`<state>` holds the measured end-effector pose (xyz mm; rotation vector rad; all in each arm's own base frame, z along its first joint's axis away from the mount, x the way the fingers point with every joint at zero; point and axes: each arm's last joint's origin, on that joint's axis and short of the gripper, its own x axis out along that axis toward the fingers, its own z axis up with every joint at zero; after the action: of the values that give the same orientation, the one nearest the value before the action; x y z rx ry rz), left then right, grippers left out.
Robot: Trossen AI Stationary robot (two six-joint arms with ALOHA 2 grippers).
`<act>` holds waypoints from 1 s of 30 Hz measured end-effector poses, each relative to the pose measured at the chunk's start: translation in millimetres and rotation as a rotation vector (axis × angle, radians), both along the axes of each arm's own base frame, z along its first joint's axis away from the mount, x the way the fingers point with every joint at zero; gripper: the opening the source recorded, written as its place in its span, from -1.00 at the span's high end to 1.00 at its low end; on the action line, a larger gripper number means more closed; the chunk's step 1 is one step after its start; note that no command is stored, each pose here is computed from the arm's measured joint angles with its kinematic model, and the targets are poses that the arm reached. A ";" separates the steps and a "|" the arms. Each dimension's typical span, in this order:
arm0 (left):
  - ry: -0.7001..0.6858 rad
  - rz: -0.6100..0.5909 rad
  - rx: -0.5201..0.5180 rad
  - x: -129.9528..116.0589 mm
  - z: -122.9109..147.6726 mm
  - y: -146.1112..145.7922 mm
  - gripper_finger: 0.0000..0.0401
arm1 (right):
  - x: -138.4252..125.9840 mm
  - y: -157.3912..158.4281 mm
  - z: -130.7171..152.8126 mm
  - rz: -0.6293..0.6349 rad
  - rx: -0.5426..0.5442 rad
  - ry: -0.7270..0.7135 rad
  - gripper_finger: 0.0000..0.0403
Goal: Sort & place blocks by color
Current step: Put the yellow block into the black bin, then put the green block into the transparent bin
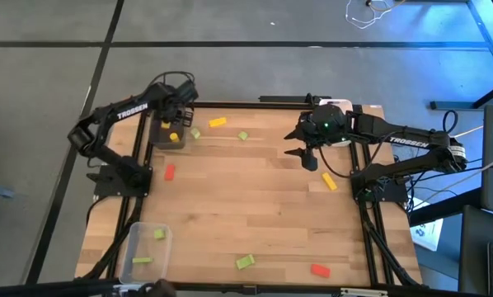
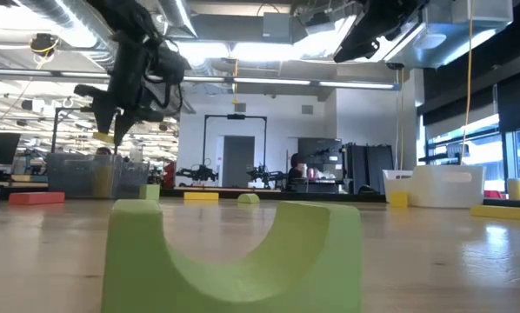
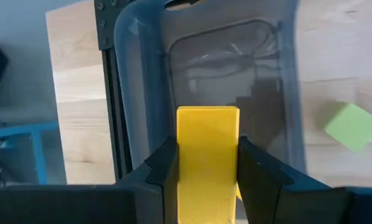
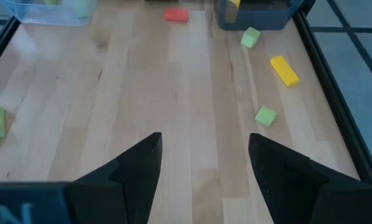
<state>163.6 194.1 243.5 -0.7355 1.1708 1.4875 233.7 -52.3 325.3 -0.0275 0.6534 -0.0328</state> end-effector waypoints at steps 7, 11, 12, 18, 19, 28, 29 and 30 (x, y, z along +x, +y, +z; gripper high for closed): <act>0.024 -0.012 -0.108 -2.2 -19.3 15.8 0.41 | 0.0 0.0 0.0 -0.001 0.002 0.000 -0.19; 0.037 -0.011 -0.123 -1.7 -25.9 20.6 0.35 | 0.0 0.0 0.0 -0.006 0.008 -0.001 -0.19; 0.038 -0.017 -0.124 -1.6 -26.4 21.3 0.31 | 0.0 0.0 0.0 -0.008 0.010 0.000 -0.19; 0.034 -0.030 -0.115 -0.2 -27.4 23.0 0.19 | 0.0 0.0 0.0 -0.016 0.020 -0.001 -0.19; 0.034 -0.031 -0.114 -0.2 -27.4 23.0 0.19 | 0.0 0.0 0.0 -0.016 0.020 -0.001 -0.19; 0.026 -0.050 -0.108 4.1 -27.3 20.9 0.18 | 0.0 0.0 0.0 -0.024 0.031 -0.002 -0.19; 0.020 -0.060 -0.102 6.3 -26.2 19.2 0.18 | 0.0 0.0 0.1 -0.032 0.042 -0.003 -0.19; 0.011 -0.071 -0.094 7.7 -23.6 16.7 0.18 | 0.2 -0.1 0.3 -0.042 0.053 -0.007 -0.19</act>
<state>171.3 210.8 219.9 -0.7423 1.2694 1.3874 233.9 -52.4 325.6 0.0376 0.6480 -0.0557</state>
